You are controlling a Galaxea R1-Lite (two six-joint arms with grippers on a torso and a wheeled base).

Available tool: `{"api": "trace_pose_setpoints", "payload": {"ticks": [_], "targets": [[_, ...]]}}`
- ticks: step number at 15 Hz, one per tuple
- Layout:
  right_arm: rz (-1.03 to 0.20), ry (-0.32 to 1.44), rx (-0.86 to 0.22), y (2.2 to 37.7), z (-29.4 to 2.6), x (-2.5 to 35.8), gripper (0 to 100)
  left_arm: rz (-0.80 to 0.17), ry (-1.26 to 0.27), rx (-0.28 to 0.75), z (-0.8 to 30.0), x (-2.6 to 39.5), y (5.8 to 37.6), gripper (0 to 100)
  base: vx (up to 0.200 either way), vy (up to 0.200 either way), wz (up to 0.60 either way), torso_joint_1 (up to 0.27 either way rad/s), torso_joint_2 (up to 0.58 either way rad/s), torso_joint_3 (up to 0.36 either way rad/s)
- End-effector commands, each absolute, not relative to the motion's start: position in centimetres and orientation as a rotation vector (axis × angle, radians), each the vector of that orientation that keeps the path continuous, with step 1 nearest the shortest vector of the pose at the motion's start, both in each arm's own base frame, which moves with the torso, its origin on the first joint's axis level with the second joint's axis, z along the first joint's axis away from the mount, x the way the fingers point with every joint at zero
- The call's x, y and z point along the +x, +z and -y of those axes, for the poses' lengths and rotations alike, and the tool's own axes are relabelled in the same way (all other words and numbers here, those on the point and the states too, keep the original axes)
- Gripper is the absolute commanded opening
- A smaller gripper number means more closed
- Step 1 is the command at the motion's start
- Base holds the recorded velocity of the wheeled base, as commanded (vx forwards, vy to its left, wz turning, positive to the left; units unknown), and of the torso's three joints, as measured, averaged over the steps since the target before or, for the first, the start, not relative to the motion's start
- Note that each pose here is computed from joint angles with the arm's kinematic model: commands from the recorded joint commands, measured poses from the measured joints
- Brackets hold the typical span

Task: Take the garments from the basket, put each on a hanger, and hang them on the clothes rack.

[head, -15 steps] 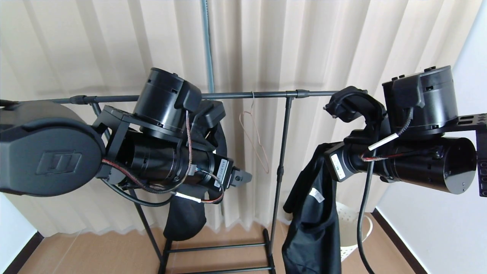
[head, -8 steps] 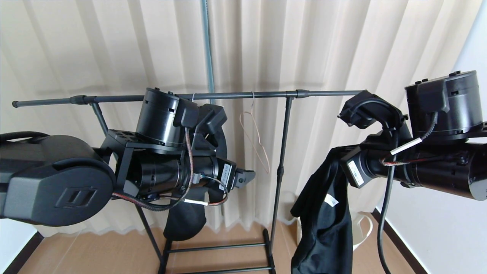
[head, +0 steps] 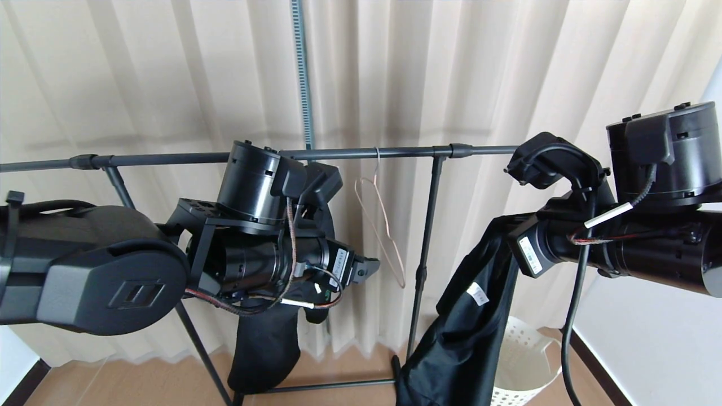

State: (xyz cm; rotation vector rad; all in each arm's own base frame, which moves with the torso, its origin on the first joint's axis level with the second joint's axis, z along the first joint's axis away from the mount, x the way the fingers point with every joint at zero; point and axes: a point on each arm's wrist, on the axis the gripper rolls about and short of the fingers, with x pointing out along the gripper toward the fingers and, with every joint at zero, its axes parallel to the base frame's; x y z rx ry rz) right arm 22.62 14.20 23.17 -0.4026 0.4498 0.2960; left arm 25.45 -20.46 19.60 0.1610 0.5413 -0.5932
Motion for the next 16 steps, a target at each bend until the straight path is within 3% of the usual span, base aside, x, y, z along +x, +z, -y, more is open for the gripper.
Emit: {"api": "trace_pose_setpoints", "payload": {"ticks": [1,3,8,10,16], "targets": [[-0.452,0.295,-0.403,23.1,-14.2,22.7,0,-0.557,-0.562,0.183,20.8,25.7,18.8,100,0.000,-0.200,0.00,0.002,0.00,-0.002],[-0.452,0.295,-0.405,23.1,-14.2,22.7,0,-0.562,-0.563,0.187,21.1,25.8,18.5,100,0.000,-0.200,0.00,0.010,0.00,0.005],[-0.454,0.294,-0.406,23.0,-14.2,22.7,0,-0.555,-0.532,0.201,22.3,26.4,18.5,100,0.000,0.000,0.00,0.000,0.00,0.000],[-0.457,0.296,-0.407,23.0,-14.3,22.8,0,-0.594,-0.491,0.225,23.9,27.2,18.0,100,0.000,0.000,0.00,0.000,0.00,0.000],[-0.456,0.296,-0.407,23.0,-14.3,22.8,0,-0.706,-0.330,0.159,28.1,30.9,16.1,100,0.000,0.000,0.00,0.000,0.00,0.000]]}}
